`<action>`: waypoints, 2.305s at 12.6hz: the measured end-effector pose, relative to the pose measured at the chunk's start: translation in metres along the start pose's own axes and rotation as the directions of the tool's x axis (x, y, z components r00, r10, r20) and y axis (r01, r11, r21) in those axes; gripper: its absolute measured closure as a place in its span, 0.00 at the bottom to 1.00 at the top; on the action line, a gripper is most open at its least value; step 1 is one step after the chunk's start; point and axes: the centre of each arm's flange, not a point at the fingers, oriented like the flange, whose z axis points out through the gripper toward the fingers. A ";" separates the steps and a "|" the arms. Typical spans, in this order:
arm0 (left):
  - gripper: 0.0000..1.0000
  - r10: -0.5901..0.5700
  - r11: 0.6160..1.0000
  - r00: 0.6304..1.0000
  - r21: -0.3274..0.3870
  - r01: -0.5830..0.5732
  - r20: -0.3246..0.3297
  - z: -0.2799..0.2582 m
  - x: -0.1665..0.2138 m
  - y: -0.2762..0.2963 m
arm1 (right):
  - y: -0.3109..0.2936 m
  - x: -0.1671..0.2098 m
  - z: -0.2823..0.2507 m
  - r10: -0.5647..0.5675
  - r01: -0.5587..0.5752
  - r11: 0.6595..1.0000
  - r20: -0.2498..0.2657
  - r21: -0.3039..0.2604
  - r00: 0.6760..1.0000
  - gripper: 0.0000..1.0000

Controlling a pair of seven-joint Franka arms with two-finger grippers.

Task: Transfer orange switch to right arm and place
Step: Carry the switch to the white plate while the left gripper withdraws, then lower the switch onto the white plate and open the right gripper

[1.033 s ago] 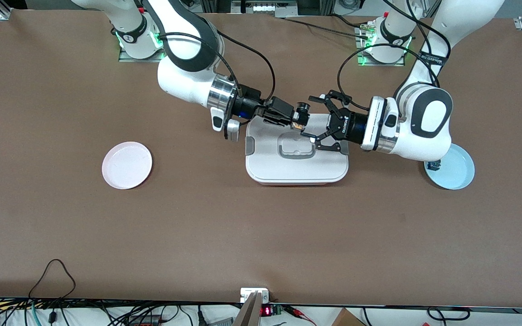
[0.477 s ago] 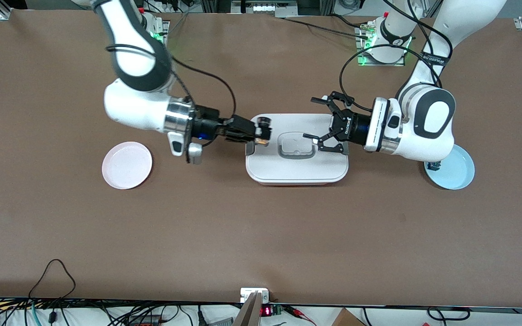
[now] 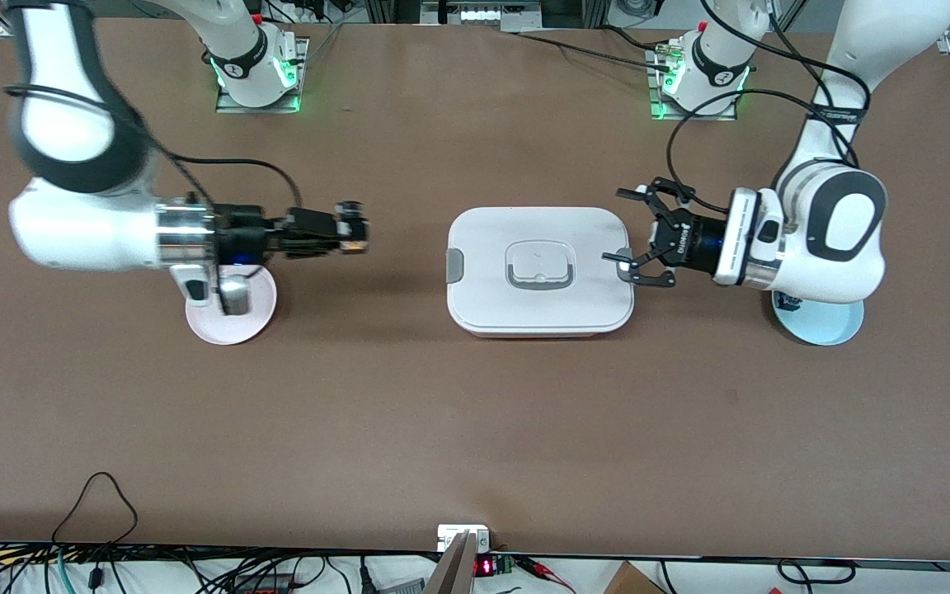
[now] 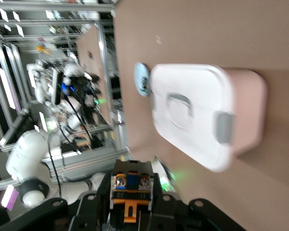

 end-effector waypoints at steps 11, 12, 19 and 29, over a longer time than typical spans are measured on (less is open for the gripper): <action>0.00 -0.190 0.981 0.861 0.061 0.184 0.471 -0.109 -0.008 0.030 | -0.045 -0.088 -0.150 -0.064 0.072 0.458 0.048 -0.886 0.997 0.65; 0.00 -0.217 0.975 0.828 0.077 0.207 0.517 -0.117 -0.007 0.034 | -0.039 -0.084 -0.148 -0.080 0.072 0.442 0.041 -0.894 0.996 0.65; 0.00 -0.540 0.838 0.426 0.414 0.356 0.726 -0.157 0.040 0.054 | 0.099 -0.061 -0.082 -0.140 0.060 0.423 0.001 -0.904 0.990 0.65; 0.00 -0.993 0.105 0.060 0.986 0.128 0.098 -0.142 0.117 0.046 | 0.241 -0.028 0.028 -0.238 0.023 0.404 -0.081 -0.914 0.968 0.65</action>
